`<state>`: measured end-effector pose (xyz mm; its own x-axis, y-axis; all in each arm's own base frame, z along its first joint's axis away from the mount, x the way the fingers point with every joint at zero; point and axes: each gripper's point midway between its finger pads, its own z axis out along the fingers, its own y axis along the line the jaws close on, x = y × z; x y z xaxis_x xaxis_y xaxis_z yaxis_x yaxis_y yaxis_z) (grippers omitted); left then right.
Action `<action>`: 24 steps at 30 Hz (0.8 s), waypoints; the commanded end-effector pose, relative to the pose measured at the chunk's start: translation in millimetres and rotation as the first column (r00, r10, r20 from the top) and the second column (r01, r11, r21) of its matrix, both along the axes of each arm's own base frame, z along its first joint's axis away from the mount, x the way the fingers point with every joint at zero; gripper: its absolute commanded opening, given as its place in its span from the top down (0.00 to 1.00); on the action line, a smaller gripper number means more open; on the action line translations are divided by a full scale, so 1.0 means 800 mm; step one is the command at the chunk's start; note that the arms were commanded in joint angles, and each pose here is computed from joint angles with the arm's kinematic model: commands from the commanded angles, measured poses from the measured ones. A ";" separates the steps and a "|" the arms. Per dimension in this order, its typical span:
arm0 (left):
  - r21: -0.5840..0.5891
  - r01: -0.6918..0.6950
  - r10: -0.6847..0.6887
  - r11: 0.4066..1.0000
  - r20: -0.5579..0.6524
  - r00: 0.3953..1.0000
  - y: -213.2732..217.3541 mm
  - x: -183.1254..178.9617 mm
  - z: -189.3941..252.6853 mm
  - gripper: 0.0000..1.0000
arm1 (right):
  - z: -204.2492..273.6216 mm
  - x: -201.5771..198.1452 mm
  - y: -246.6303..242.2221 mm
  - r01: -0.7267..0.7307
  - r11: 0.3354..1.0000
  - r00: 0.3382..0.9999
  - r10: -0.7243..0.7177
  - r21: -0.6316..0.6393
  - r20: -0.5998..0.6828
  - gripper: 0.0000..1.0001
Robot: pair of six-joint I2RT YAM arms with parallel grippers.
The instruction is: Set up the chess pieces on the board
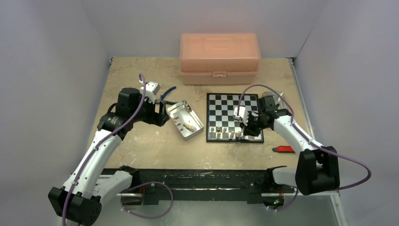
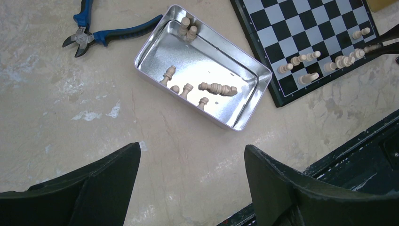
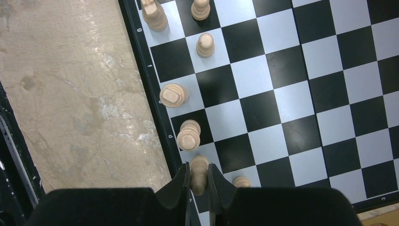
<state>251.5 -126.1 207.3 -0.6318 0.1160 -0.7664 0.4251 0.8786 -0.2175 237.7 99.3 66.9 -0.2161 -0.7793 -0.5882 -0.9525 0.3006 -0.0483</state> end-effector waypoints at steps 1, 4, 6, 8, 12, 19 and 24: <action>-0.011 0.010 -0.010 1.000 0.020 1.000 -0.001 0.003 0.005 0.19 | -0.005 0.007 -0.003 0.027 0.999 1.000 -0.026 -0.017 0.012 0.93; -0.012 0.011 -0.010 1.000 0.021 1.000 -0.001 0.003 0.005 0.19 | -0.007 0.007 -0.003 0.031 0.999 0.999 -0.031 -0.020 0.009 0.91; -0.012 0.011 -0.011 1.000 0.021 1.000 -0.002 0.003 0.005 0.19 | -0.009 0.006 -0.003 0.031 0.999 1.000 -0.031 -0.020 0.000 0.90; -0.013 0.010 -0.010 1.000 0.020 1.000 -0.001 0.003 0.005 0.19 | -0.010 0.005 -0.002 0.029 0.999 1.000 -0.030 -0.020 -0.007 0.90; -0.012 0.011 -0.011 1.000 0.019 1.000 -0.001 0.002 0.005 0.19 | -0.014 0.004 -0.002 0.028 0.999 0.999 -0.028 -0.024 -0.022 0.89; -0.013 0.011 -0.011 1.000 0.019 1.000 -0.001 0.002 0.005 0.19 | -0.020 0.005 -0.004 0.039 0.998 0.999 -0.040 -0.040 -0.032 0.86; -0.012 0.009 -0.009 1.000 0.020 1.000 -0.001 0.002 0.005 0.19 | -0.021 0.004 -0.003 0.039 0.998 0.998 -0.040 -0.041 -0.039 0.80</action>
